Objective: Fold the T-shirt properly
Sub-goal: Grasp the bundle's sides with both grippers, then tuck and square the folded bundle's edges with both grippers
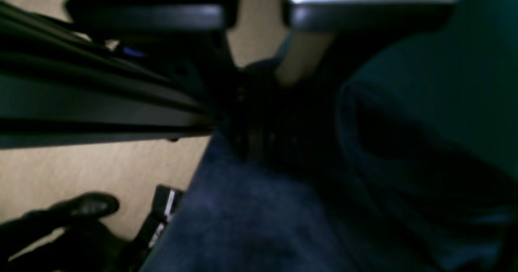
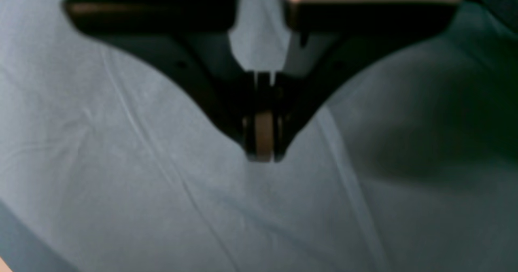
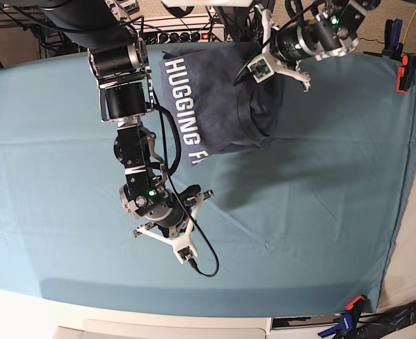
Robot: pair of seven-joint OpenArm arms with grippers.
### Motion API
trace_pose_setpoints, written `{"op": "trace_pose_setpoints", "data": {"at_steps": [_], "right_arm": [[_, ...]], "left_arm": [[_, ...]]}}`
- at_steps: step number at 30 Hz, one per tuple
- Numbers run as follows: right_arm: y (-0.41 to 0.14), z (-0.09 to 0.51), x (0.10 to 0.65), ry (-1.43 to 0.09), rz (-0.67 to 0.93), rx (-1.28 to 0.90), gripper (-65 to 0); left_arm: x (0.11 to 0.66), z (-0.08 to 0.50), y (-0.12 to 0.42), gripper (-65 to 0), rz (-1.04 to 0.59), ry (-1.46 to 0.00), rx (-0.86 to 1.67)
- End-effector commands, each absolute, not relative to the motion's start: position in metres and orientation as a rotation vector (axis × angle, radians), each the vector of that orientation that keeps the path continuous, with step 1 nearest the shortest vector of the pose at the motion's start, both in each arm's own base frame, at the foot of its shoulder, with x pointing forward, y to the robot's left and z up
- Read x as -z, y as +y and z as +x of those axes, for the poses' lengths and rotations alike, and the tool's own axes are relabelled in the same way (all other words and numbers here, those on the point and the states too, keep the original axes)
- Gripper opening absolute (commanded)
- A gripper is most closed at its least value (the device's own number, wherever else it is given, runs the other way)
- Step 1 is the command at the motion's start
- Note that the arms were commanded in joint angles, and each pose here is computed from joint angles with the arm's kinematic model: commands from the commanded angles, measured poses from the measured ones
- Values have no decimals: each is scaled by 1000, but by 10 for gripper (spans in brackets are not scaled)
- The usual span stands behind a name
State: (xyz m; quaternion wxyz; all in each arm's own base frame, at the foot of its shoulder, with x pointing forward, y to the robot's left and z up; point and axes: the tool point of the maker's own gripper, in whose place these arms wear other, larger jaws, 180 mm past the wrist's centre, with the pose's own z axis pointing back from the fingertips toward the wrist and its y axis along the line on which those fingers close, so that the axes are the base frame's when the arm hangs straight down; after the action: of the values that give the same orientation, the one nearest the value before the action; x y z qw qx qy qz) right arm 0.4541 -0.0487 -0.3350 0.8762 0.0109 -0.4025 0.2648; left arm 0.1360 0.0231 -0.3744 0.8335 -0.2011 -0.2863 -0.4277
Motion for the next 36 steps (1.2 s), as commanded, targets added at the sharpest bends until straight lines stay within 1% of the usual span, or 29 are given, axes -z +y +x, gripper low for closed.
{"op": "trace_pose_setpoints", "data": {"at_steps": [1, 7, 15, 24, 27, 31, 36], "right_arm": [[-46, 468, 312, -907, 23, -548, -650], [-46, 460, 322, -868, 27, -556, -650], [-46, 416, 374, -741, 74, -603, -650], [-82, 376, 416, -599, 82, -585, -650], [-90, 367, 422, -561, 94, -589, -650], [-84, 358, 423, -540, 145, -602, -650], [-63, 347, 409, -571, 246, -613, -650]], "left_arm": [[371, 145, 20, -650, -437, -642, 900], [387, 178, 25, -650, -404, -652, 878], [386, 210, 32, -650, -357, -686, 881], [380, 223, 35, -650, -330, -712, 886], [374, 235, 40, -650, -311, -737, 877], [362, 259, 56, -650, -259, -788, 828], [345, 285, 78, -650, -206, -849, 768]]}}
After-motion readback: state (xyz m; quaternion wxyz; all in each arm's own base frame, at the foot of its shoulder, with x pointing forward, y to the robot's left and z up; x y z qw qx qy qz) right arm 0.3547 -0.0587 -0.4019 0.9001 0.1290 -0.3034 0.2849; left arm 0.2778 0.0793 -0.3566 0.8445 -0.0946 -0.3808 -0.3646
